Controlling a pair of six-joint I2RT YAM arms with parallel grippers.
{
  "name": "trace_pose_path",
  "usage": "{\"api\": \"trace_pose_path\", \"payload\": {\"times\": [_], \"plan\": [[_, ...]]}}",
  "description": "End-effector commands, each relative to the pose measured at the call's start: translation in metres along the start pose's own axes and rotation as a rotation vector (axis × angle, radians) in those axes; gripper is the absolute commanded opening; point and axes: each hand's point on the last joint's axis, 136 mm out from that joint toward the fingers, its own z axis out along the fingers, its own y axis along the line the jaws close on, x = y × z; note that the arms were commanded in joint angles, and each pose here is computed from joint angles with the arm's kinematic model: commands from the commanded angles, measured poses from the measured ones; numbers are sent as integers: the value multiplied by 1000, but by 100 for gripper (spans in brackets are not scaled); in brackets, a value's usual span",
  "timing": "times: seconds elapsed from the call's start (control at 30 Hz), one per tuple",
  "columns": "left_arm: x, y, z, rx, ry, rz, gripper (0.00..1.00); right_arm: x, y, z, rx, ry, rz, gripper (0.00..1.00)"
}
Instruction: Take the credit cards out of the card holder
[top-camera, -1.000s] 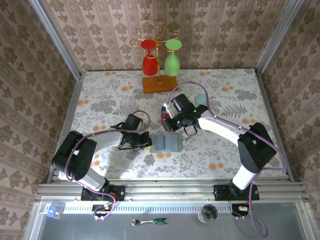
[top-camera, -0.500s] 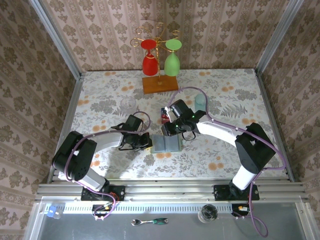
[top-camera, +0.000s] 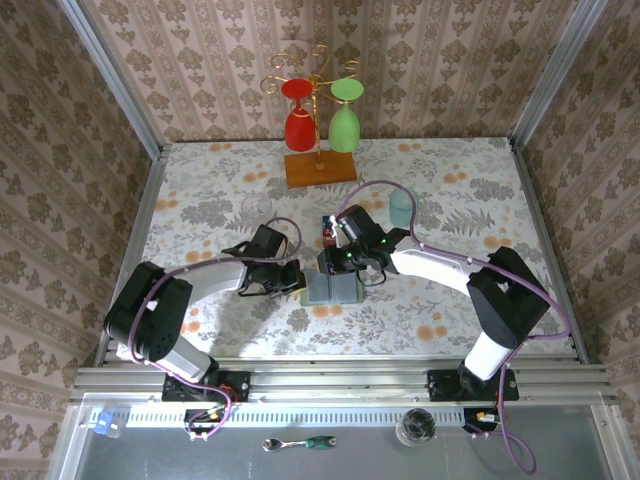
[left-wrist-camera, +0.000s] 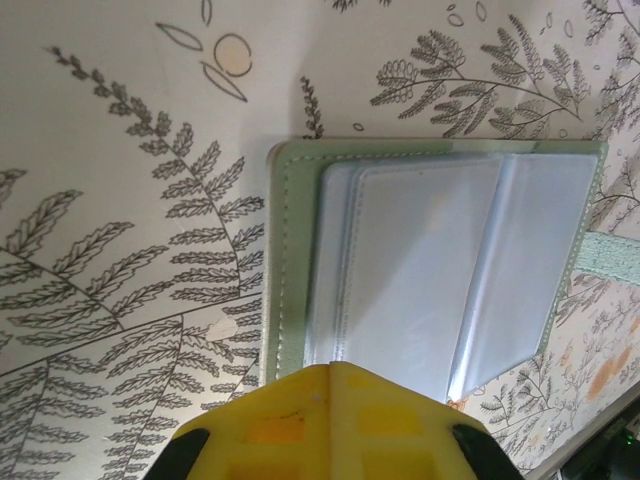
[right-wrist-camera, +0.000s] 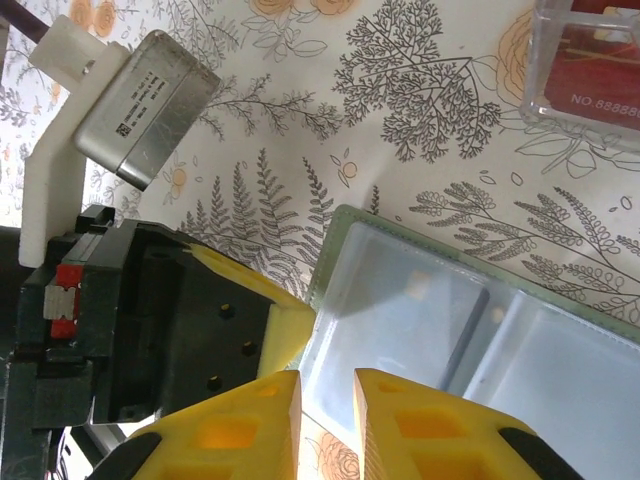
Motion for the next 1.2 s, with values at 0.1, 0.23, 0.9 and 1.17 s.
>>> {"api": "trace_pose_path", "payload": {"times": [0.1, 0.23, 0.9, 1.17], "plan": [[-3, 7, 2, -25, 5, 1, 0, 7, 7, 5, -32, 33, 74, 21], [0, 13, 6, -34, 18, -5, 0, 12, 7, 14, -41, 77, 132, 21], [3, 24, 9, -37, 34, -26, 0, 32, -5, 44, -1, 202, 279, 35], [7, 26, 9, -35, 36, -27, 0, 35, -2, 53, -18, 218, 298, 27]]}}
